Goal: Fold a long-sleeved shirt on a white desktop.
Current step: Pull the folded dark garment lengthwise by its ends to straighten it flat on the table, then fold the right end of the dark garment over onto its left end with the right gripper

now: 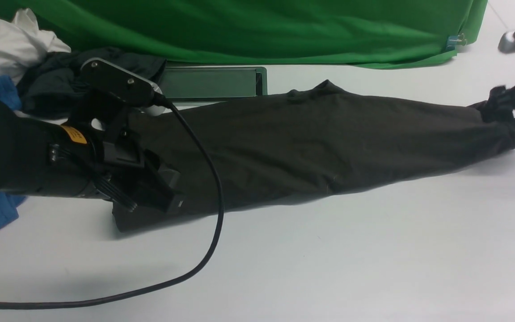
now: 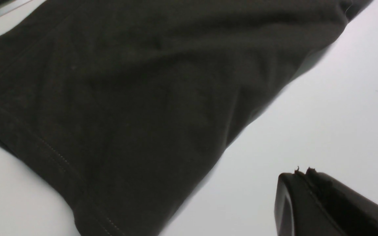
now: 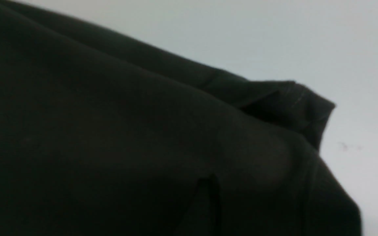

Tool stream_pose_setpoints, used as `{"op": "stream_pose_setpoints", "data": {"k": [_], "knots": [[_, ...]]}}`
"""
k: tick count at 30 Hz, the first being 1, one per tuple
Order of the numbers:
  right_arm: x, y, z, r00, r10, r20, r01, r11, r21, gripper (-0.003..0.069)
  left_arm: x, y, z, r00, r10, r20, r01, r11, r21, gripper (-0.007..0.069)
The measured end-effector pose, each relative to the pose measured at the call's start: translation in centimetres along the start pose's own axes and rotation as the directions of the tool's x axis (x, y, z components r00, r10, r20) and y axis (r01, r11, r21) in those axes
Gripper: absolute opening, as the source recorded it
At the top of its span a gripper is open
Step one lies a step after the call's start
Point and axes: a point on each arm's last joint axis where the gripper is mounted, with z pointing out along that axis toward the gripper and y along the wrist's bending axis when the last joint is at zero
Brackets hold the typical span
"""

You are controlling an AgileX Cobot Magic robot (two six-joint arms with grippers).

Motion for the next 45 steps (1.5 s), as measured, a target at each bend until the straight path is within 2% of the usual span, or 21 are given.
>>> {"op": "stream_pose_setpoints", "data": {"k": [6, 13, 15, 16, 18, 19, 22, 23, 24, 30, 35, 38, 41, 45], "knots": [[-0.2, -0.6, 3.5, 1.0, 0.009, -0.024, -0.009, 1.0, -0.015, 0.0692, 0.0, 0.0, 0.0, 1.0, 0.011, 0.0, -0.011, 1.0, 0.0, 0.0017], [-1.1, -1.1, 4.5, 0.999, 0.047, -0.021, -0.048, 0.998, -0.046, 0.0677, 0.0, 0.0, 0.0, 1.0, 0.03, 0.003, -0.03, 1.0, -0.002, 0.0017], [-1.0, -1.0, 4.7, 0.998, 0.059, -0.028, -0.061, 0.996, -0.065, 0.0602, -0.1, 0.1, 0.0, 0.999, 0.041, 0.01, -0.041, 0.999, -0.006, 0.0017], [-1.0, -0.9, 4.7, 0.998, 0.061, -0.029, -0.063, 0.996, -0.068, 0.0592, -0.1, 0.1, 0.0, 0.999, 0.043, 0.011, -0.043, 0.999, -0.007, 0.0017], [-1.0, -0.7, 4.7, 0.998, 0.051, -0.041, -0.054, 0.995, -0.087, 0.0417, -0.3, 0.1, -0.2, 0.998, 0.063, 0.029, -0.063, 0.998, -0.016, 0.0017], [-1.0, -0.7, 4.7, 0.998, 0.05, -0.042, -0.053, 0.995, -0.09, 0.0402, -0.3, 0.1, -0.3, 0.997, 0.064, 0.032, -0.064, 0.998, -0.017, 0.0017], [-1.0, -0.1, 4.6, 0.997, 0.048, -0.06, -0.055, 0.991, -0.119, 0.0154, -0.6, 0.0, -1.4, 0.993, 0.087, 0.08, -0.084, 0.996, -0.038, 0.0017], [-0.9, 0.0, 4.5, 0.997, 0.044, -0.068, -0.052, 0.991, -0.126, 0.0098, -0.8, -0.1, -2.2, 0.99, 0.094, 0.109, -0.089, 0.995, -0.048, 0.0017], [-0.9, -0.1, 4.2, 0.996, 0.041, -0.079, -0.051, 0.99, -0.133, 0.0081, -0.9, -0.1, -2.7, 0.986, 0.102, 0.132, -0.095, 0.994, -0.057, 0.0017], [0.7, -1.5, 0.6, 0.976, 0.052, -0.212, -0.09, 0.981, -0.174, 0.0073, -1.2, -0.9, -7.5, 0.948, 0.134, 0.288, -0.107, 0.988, -0.108, 0.0017], [2.1, -4.1, -7.6, 0.966, 0.17, -0.192, -0.183, 0.982, -0.051, 0.0073, -0.1, -2.2, -11.4, 0.923, 0.159, 0.351, -0.129, 0.986, -0.107, 0.0017], [2.7, -4.3, -11.1, 0.963, 0.217, -0.161, -0.22, 0.976, -0.001, 0.0073, 0.4, -2.6, -12.5, 0.917, 0.168, 0.361, -0.139, 0.985, -0.103, 0.0017], [2.1, -3.0, -14.7, 0.967, 0.236, -0.097, -0.235, 0.972, 0.018, 0.0073, 0.6, -2.8, -13.2, 0.908, 0.173, 0.382, -0.141, 0.984, -0.111, 0.0017], [0.3, 0.5, -17.8, 0.98, 0.2, -0.002, -0.2, 0.979, -0.03, 0.0073, 0.6, -2.7, -13.3, 0.904, 0.173, 0.39, -0.138, 0.984, -0.116, 0.0017]]}}
